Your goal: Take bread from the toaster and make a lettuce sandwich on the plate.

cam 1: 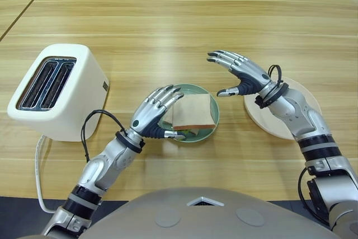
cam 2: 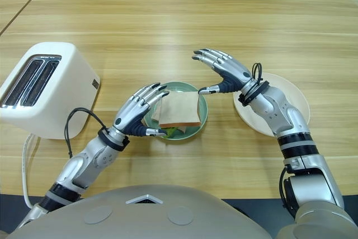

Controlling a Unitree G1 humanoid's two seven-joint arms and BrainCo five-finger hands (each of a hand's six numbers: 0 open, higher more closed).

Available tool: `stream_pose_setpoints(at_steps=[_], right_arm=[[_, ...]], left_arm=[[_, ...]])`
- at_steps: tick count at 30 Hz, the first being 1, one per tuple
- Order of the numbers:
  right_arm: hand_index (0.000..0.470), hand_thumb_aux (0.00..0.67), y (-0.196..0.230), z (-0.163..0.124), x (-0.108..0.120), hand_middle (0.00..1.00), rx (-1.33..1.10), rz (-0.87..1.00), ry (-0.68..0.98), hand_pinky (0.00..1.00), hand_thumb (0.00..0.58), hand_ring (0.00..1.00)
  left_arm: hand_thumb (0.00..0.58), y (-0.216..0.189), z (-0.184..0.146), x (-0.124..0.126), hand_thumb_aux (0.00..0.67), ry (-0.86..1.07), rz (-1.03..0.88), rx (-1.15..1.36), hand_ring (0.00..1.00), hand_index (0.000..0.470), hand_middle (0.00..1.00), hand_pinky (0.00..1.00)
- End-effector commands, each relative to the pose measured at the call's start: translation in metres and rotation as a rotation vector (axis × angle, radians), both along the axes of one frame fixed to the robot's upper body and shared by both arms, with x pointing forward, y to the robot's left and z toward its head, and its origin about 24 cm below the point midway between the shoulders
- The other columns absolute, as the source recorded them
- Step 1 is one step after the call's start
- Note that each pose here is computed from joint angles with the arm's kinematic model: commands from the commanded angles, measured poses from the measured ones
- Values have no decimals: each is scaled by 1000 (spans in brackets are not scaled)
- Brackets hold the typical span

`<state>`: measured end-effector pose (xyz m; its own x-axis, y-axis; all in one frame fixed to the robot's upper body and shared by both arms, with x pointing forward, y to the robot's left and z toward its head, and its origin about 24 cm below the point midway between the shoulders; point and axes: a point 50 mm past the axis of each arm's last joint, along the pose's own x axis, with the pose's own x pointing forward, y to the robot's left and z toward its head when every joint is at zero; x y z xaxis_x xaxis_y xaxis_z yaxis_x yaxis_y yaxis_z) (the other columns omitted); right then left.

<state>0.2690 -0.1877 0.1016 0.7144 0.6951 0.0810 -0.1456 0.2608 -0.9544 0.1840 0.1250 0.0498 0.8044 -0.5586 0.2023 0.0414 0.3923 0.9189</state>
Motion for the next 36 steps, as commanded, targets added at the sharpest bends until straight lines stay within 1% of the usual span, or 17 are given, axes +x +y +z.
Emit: stream_pose_setpoints(at_steps=[1,4,8,9,10,11,12,13,14,16,17,19,22,26,29,32,36], right_arm=[[0,0,-2,0,-13,0,-21,77,65,0,0,0],[0,0,-9,6,-28,0,-7,129,125,0,0,0],[0,0,-31,26,-47,0,46,151,210,0,0,0],[0,0,-35,28,-55,173,45,173,247,173,0,173],[120,171,-37,31,-65,757,41,200,292,757,258,757],[400,570,-38,33,-73,1000,41,230,338,1000,567,1000],[470,670,-36,35,-82,1000,43,278,389,1000,580,1000],[470,670,-33,34,-92,1000,42,329,460,1000,580,1000],[470,670,-29,30,-103,1000,21,382,543,1000,580,1000],[470,670,-23,13,-116,1000,-56,435,677,1000,580,1000],[470,670,-22,5,-119,1000,-90,438,719,1000,580,1000],[470,670,-20,-14,-116,1000,-160,403,756,1000,580,1000],[470,670,-16,-34,-108,1000,-237,353,732,1000,580,1000],[470,670,-6,-62,-95,1000,-375,299,640,1000,580,1000],[470,670,3,-76,-90,1000,-422,285,583,1000,580,1000],[470,670,12,-85,-86,1000,-443,281,531,1000,580,1000],[470,670,19,-90,-82,1000,-438,276,499,1000,580,1000]], left_arm=[[0,10,9,-3,0,7,40,0,0,0,0,0],[0,18,22,-8,0,31,60,-62,0,0,0,0],[0,22,28,-27,0,216,-53,-156,0,0,0,0],[0,24,27,-33,0,280,-94,-152,0,0,0,0],[96,27,25,-39,58,340,-136,-123,133,41,133,133],[436,30,23,-45,336,392,-167,-96,949,236,949,949],[574,34,22,-50,604,438,-194,-67,1000,424,1000,1000],[580,37,20,-55,670,488,-218,-47,1000,470,1000,1000],[580,40,18,-60,670,536,-234,-21,1000,470,1000,1000],[580,44,11,-67,670,611,-254,37,1000,470,1000,1000],[580,43,9,-69,670,633,-262,50,1000,470,1000,1000],[580,34,4,-70,670,655,-292,55,1000,470,1000,1000],[580,26,-5,-68,670,680,-306,74,1000,470,1000,1000],[580,17,-24,-60,670,699,-290,127,1000,470,1000,1000],[580,11,-39,-55,670,700,-275,182,1000,470,1000,1000],[580,8,-47,-44,670,667,-248,220,1000,470,1000,1000],[580,4,-50,-29,670,616,-231,228,1000,470,1000,1000]])
